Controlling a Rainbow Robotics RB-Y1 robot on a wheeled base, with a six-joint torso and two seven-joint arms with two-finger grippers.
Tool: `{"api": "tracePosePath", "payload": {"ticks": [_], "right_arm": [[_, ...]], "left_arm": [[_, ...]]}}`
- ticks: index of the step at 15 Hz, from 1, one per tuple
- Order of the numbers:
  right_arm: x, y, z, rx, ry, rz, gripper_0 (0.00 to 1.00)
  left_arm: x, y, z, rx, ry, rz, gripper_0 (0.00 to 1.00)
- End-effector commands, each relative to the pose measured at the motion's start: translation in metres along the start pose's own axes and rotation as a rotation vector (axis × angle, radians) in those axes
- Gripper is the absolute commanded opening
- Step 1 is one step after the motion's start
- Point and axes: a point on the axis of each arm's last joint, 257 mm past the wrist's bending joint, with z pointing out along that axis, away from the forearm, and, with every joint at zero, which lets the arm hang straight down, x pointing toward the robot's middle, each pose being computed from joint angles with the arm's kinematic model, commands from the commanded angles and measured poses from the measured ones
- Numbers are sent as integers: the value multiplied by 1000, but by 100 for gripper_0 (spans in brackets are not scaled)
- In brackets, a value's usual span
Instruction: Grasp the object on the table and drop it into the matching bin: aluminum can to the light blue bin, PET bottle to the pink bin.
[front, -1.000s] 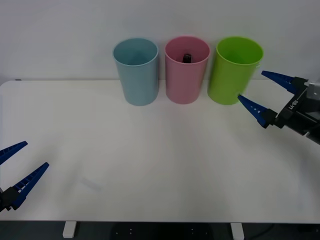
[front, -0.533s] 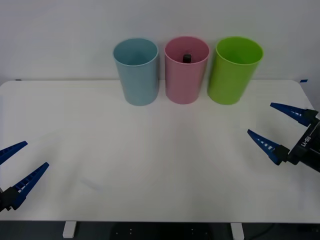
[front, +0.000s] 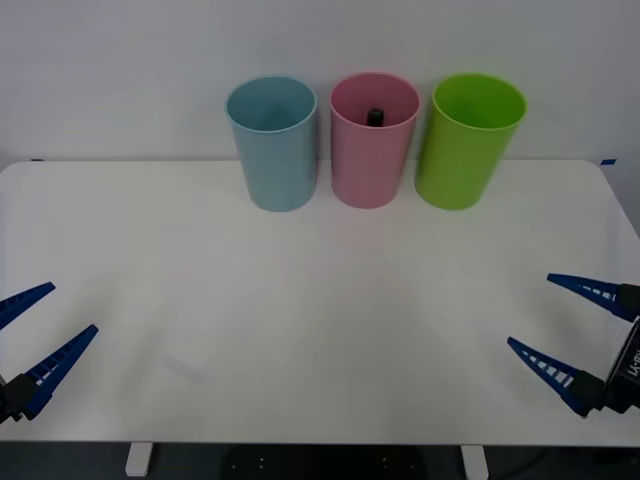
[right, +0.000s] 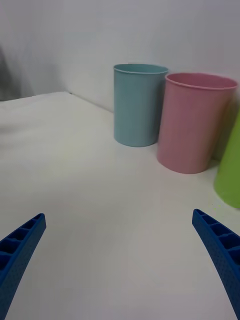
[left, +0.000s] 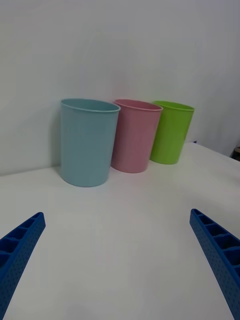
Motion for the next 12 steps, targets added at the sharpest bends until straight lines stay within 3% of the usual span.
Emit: {"api": "tracePosePath", "payload": {"ticks": [1,12], "right_arm": [[4,11,-6,-21,8,17,100],[4,15,-4,-17,-8,35,100]], "left_arm": [[0,0,0,0,0,0,100],[0,0,0,0,0,0,100]]}}
